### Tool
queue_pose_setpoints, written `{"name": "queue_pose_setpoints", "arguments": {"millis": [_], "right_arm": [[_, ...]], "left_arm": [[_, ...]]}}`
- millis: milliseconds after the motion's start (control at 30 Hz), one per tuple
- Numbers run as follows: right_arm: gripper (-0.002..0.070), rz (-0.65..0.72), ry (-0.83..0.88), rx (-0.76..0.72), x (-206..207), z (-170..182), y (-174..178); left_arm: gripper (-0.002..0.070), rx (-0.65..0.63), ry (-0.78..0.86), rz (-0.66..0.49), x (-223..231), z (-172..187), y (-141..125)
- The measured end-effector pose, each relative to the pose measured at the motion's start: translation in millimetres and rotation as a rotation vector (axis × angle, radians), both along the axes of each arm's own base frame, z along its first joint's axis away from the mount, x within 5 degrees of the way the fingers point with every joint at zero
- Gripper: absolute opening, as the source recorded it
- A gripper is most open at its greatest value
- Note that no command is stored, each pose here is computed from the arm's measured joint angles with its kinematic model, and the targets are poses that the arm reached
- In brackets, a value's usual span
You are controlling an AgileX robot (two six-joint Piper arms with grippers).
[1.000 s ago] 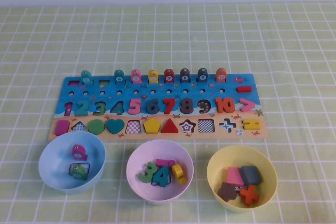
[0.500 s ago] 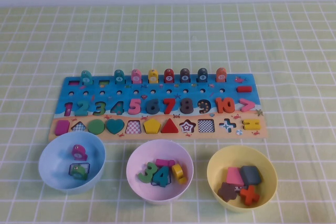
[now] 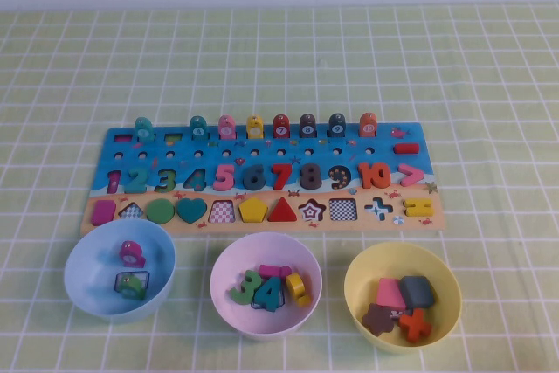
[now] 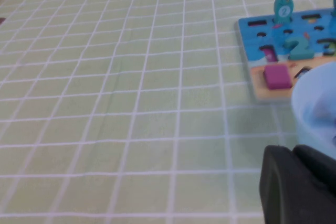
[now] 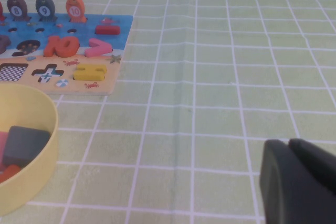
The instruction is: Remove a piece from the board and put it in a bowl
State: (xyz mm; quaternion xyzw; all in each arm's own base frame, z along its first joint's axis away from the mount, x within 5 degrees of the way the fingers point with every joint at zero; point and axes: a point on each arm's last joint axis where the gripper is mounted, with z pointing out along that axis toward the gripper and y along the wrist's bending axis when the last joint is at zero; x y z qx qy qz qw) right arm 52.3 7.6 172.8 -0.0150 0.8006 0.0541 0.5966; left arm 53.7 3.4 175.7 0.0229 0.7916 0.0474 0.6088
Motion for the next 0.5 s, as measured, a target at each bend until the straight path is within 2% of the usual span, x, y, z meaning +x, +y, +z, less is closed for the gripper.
{"name": "queue_pose_setpoints", "arguments": {"millis": [67, 100, 167, 233, 267, 333, 500], "right_arm": [[-0.0017, 0.000, 0.000, 0.000, 0.0, 0.0, 0.0], [-0.0017, 0.000, 0.000, 0.000, 0.0, 0.0, 0.0], [-0.0017, 0.000, 0.000, 0.000, 0.0, 0.0, 0.0], [-0.0017, 0.000, 0.000, 0.000, 0.0, 0.0, 0.0], [-0.0017, 0.000, 0.000, 0.000, 0.0, 0.0, 0.0], [-0.0017, 0.000, 0.000, 0.000, 0.0, 0.0, 0.0], [-0.0017, 0.000, 0.000, 0.000, 0.0, 0.0, 0.0]], "left_arm": [[-0.0004, -0.089, -0.028, 0.002, 0.6, 2.2, -1.8], [-0.0004, -0.204, -0.053, 0.008, 1.1, 4.2, -3.6], [-0.0004, -0.531, -0.109, 0.030, 2.0, 9.5, -7.3], [-0.0004, -0.804, -0.144, 0.049, 2.5, 13.9, -9.2], [-0.0004, -0.899, -0.156, 0.056, 2.6, 15.5, -9.6], [-0.0004, -0.970, -0.195, 0.063, 2.9, 18.9, -8.4], [-0.0004, -0.980, -0.280, 0.068, 3.1, 25.3, -4.6]]}}
